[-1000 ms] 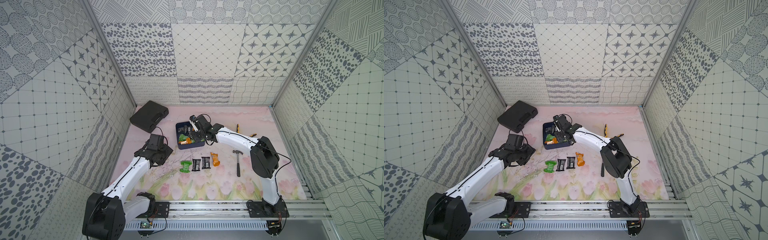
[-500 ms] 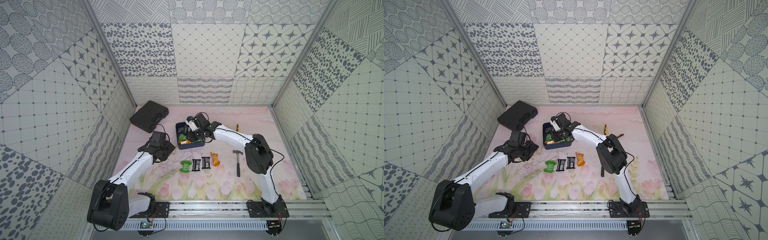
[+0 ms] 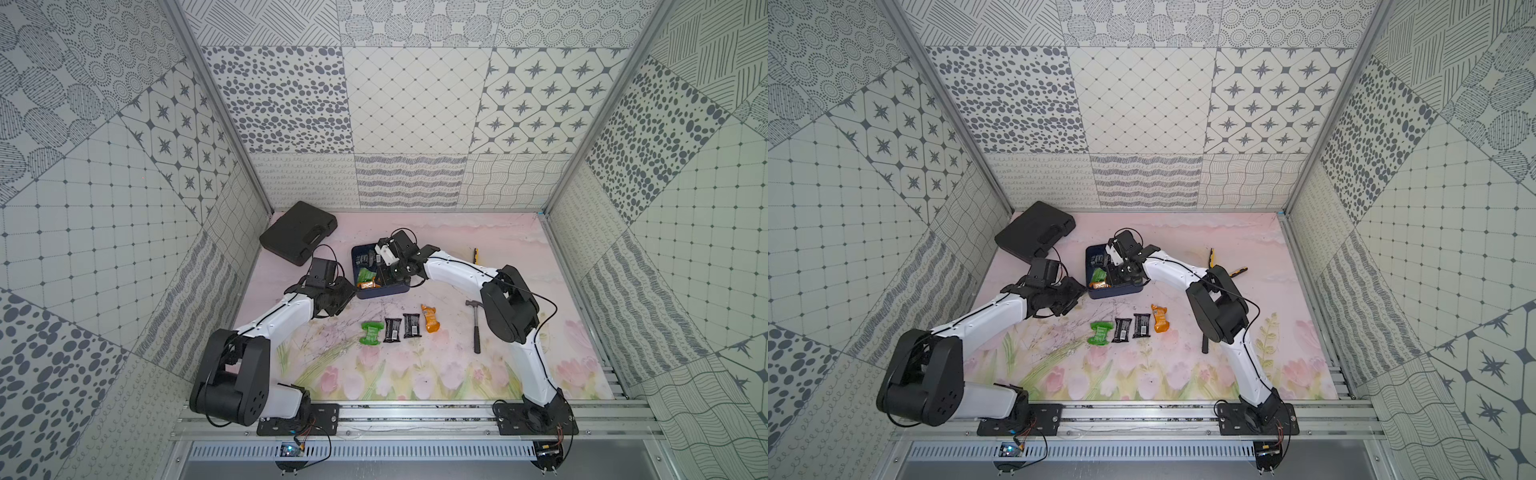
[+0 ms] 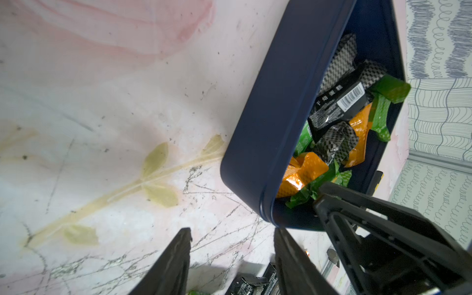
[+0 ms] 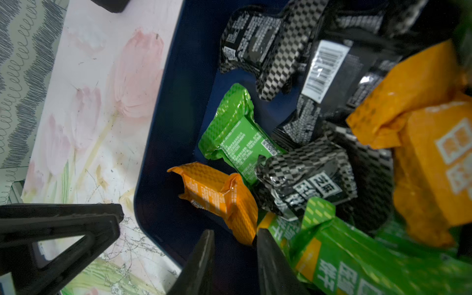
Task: Take the cookies out of the storage box
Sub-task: Pick up the cookie from the storage box.
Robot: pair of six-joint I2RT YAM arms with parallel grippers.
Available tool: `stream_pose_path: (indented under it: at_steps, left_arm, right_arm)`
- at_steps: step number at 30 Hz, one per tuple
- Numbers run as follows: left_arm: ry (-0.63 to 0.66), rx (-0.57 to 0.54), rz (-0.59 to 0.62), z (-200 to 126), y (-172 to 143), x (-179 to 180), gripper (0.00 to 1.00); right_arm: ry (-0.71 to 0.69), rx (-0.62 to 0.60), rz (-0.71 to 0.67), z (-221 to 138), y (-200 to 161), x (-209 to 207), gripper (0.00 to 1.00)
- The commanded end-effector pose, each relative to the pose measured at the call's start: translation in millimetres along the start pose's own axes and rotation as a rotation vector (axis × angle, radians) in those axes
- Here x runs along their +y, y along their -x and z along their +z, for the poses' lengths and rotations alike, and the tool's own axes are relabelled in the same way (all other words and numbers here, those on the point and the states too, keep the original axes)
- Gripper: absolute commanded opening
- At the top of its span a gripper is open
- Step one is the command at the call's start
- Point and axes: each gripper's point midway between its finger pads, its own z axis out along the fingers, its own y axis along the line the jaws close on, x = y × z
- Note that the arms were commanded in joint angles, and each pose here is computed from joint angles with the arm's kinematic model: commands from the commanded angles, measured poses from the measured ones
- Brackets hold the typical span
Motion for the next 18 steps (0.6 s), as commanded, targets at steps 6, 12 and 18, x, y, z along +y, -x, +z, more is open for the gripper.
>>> stream_pose_path:
  at_steps: [6,12,18]
  left_arm:
    - [-0.063,0.019,0.052,6,2,-15,0.53]
    - [-0.057,0.023,0.053,9,2,-14,0.51]
    - [-0.048,0.033,0.061,13,2,-14,0.47]
  right_arm:
    - [-0.043,-0.033,-0.010,12,11,-8,0.34]
    - [-0.024,-0.043,-0.030,22,19,-6,0.32]
    - [0.017,-0.035,-0.040,27,19,0,0.25]
